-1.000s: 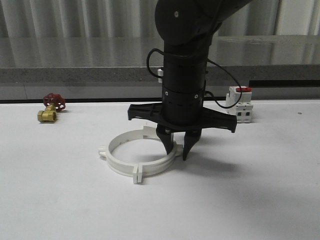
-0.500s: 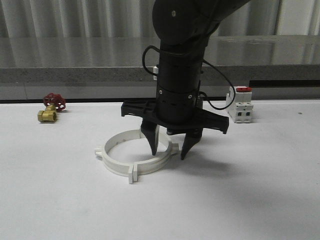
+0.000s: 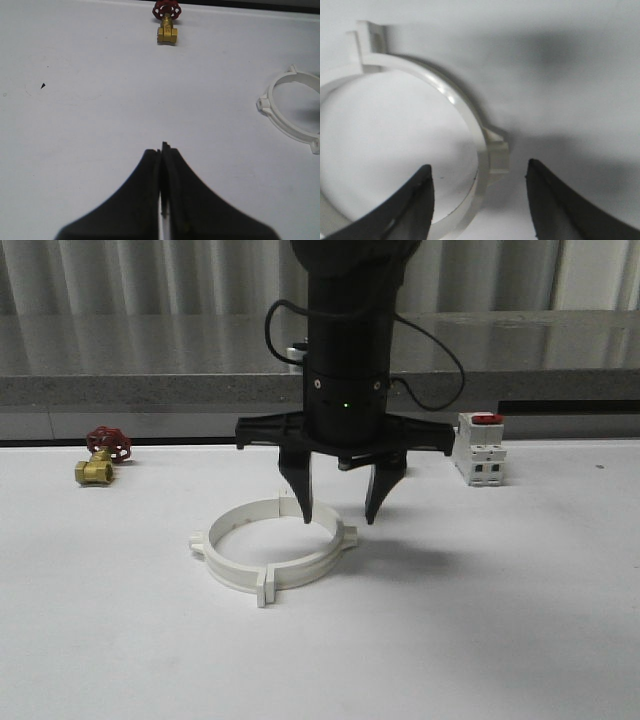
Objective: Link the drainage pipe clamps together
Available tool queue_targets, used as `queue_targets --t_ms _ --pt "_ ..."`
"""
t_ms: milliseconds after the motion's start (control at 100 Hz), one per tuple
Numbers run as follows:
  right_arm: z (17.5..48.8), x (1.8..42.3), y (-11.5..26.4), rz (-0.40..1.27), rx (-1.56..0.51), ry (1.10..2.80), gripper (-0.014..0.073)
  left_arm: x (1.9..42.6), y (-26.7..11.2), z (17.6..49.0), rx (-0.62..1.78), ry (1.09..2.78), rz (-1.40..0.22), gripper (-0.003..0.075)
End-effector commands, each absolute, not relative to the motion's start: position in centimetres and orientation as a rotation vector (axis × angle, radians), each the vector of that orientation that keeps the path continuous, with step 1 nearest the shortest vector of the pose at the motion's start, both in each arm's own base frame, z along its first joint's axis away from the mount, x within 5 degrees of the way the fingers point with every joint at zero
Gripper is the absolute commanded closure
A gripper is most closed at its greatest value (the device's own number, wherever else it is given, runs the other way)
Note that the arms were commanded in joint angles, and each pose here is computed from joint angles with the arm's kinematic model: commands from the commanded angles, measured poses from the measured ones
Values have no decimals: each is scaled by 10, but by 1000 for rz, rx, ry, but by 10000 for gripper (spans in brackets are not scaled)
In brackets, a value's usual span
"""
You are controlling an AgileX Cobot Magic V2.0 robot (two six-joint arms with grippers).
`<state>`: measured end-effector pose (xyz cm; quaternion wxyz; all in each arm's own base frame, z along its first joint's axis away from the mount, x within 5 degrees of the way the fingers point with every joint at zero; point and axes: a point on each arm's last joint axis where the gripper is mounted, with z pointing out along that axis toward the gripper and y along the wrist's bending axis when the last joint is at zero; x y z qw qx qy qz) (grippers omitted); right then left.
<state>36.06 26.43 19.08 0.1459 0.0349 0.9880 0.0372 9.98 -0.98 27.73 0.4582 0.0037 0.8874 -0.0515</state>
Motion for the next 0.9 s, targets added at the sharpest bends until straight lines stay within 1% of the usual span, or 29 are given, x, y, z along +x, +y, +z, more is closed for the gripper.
queue_targets --t_ms 0,90,210,440,600,690,820,890 --pt "245 358 261 184 4 2732 170 104 -10 292 3 2090 -130 741" --pt "262 355 254 170 -35 2703 170 104 -10 292 3 2090 -130 741" --pt "283 351 237 85 -81 2678 170 104 -10 292 3 2090 -130 741" --pt "315 343 184 -79 -38 2627 171 104 -10 292 3 2090 -130 741" --pt "324 326 139 -113 15 2615 171 104 -10 292 3 2090 -130 741" --pt "325 308 112 -112 42 2593 171 104 -10 292 3 2090 -130 741" --pt "326 279 85 -88 42 2552 171 104 -10 292 3 2090 -130 741" --pt "326 262 76 -63 10 2534 178 104 -10 292 3 2090 -130 741"
